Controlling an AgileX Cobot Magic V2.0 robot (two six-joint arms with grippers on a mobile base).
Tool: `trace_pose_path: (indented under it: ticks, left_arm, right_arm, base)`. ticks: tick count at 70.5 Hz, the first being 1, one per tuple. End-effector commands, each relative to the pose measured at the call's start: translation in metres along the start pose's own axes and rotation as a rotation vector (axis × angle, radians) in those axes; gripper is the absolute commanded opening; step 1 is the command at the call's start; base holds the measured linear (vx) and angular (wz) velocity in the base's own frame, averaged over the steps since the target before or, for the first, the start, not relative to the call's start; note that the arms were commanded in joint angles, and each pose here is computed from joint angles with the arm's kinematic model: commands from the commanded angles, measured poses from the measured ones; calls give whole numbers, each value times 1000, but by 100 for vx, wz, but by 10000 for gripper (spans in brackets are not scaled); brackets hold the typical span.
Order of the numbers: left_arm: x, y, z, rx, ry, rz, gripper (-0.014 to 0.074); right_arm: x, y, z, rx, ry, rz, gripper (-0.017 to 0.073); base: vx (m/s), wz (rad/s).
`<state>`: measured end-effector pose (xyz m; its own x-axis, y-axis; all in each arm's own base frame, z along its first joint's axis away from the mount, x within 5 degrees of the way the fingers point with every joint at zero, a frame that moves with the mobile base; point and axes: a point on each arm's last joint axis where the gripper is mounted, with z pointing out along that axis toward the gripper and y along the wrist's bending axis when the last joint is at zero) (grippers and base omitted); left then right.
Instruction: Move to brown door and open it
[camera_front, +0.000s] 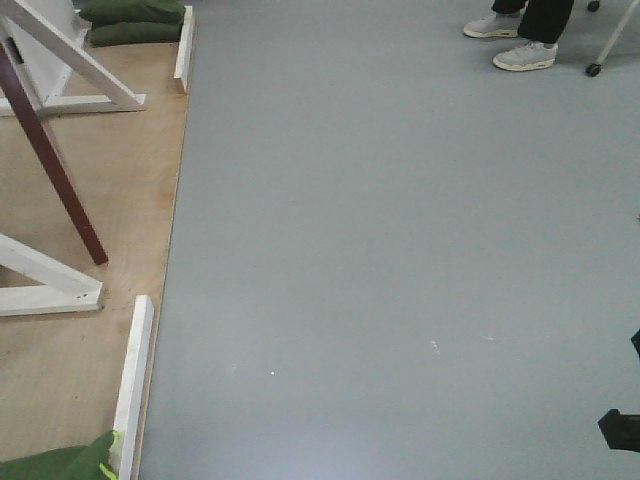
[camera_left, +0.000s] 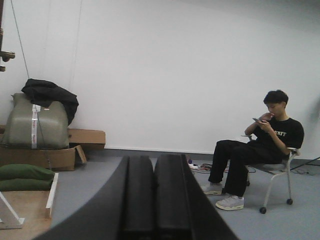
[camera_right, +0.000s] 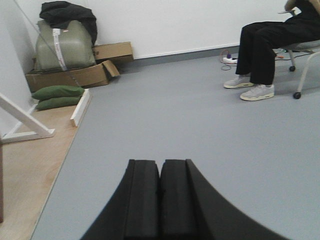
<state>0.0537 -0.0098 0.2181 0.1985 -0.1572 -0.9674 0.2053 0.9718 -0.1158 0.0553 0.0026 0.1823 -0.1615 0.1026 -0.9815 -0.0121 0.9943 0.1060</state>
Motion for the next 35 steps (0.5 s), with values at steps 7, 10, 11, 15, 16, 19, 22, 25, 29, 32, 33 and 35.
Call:
trace_pose_path:
  ticks: [7, 10, 11, 15, 16, 19, 22, 25, 29, 32, 33, 35]
  left_arm:
    - [-2, 0, -3, 14, -88, -1, 11]
    - [-2, 0, -3, 14, -88, -1, 11]
    - [-2, 0, -3, 14, -88, -1, 11]
    - [-2, 0, -3, 14, -88, -1, 11]
    - [-2, 0, -3, 14, -88, -1, 11]
    - [-2, 0, -3, 14, -88, -1, 11]
    - [-2, 0, -3, 14, -88, -1, 11]
    - [-2, 0, -3, 14, -88, -1, 11]
    - [-2, 0, -3, 14, -88, -1, 11]
    - [-2, 0, -3, 14, -88, -1, 11]
    - [-2, 0, -3, 14, -88, -1, 11]
    - [-2, 0, -3, 14, -88, -1, 11]
  right_arm:
    - [-7, 0, -1, 1, -86, -14, 0]
    - [-7, 0, -1, 1, -86, -14, 0]
    - [-7, 0, -1, 1, -86, -14, 0]
    - [-7, 0, -1, 1, -86, -14, 0]
    - [-7, 0, -1, 1, -86, -14, 0]
    - [-7, 0, -1, 1, -86, -14, 0]
    - [-7, 0, -1, 1, -86, -14, 0]
    - [-7, 0, -1, 1, -86, -14, 0]
    - [-7, 0, -1, 1, -86, -14, 0]
    - [-7, 0, -1, 1, -86, -14, 0]
    - [-7, 0, -1, 1, -86, -14, 0]
    - [-7, 0, -1, 1, -86, -14, 0]
  base:
    - [20, -22]
    - [22, -19]
    - [22, -17]
    - [23, -14]
    - [24, -10]
    - [24, -8]
    - [25, -5]
    - [26, -2]
    - [27, 3]
    - [28, 8]
    - [28, 9]
    - [29, 12]
